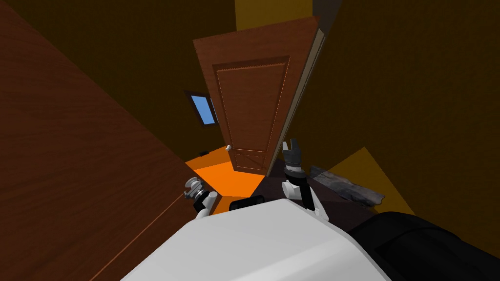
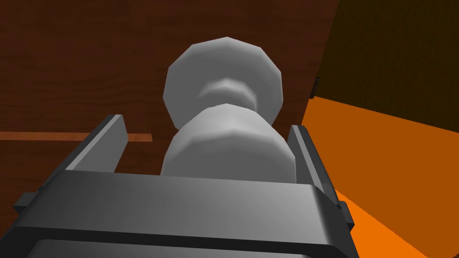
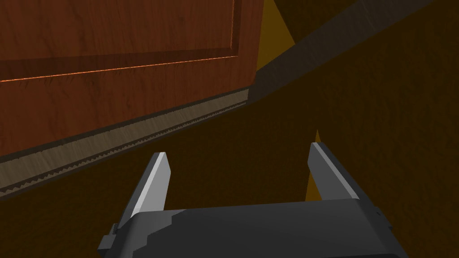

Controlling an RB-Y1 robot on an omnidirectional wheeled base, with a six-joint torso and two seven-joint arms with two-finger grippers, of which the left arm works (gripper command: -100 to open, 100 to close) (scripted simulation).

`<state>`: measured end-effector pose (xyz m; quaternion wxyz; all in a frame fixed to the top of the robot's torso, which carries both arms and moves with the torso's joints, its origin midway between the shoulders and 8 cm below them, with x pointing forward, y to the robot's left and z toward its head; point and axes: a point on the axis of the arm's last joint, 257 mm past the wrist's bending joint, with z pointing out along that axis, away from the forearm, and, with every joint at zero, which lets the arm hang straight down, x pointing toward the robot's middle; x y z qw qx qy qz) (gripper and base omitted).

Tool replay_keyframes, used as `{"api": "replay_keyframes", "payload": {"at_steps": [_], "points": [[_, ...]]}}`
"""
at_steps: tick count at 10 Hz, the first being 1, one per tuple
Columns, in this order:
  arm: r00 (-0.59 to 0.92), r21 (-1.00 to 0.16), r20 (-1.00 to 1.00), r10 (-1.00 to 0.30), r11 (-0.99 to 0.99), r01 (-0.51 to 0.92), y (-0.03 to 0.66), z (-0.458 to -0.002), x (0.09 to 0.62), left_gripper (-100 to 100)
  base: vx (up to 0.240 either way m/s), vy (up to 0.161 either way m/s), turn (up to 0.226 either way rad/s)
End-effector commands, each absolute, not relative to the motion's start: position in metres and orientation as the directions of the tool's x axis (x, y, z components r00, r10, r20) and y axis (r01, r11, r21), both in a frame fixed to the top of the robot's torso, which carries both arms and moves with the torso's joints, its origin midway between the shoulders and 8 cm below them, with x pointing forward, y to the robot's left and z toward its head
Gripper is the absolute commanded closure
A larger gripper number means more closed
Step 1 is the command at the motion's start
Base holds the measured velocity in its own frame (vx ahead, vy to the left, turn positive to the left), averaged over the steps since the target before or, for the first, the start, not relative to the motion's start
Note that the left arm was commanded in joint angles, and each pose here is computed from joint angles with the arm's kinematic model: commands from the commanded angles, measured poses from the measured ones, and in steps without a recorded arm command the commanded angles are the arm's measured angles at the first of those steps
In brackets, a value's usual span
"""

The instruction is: Push the door open

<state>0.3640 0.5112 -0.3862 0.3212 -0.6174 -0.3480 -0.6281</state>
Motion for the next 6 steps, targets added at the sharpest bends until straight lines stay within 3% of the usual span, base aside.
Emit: {"api": "replay_keyframes", "payload": {"at_steps": [1,6], "points": [[-0.033,0.031,0.999,0.005,-0.506,0.862,0.533,-0.382,0.35,100,0.071,0.054,-0.055],[-0.034,0.028,0.999,-0.005,-0.453,0.891,0.55,-0.379,0.333,100,0.064,0.052,-0.034]]}}
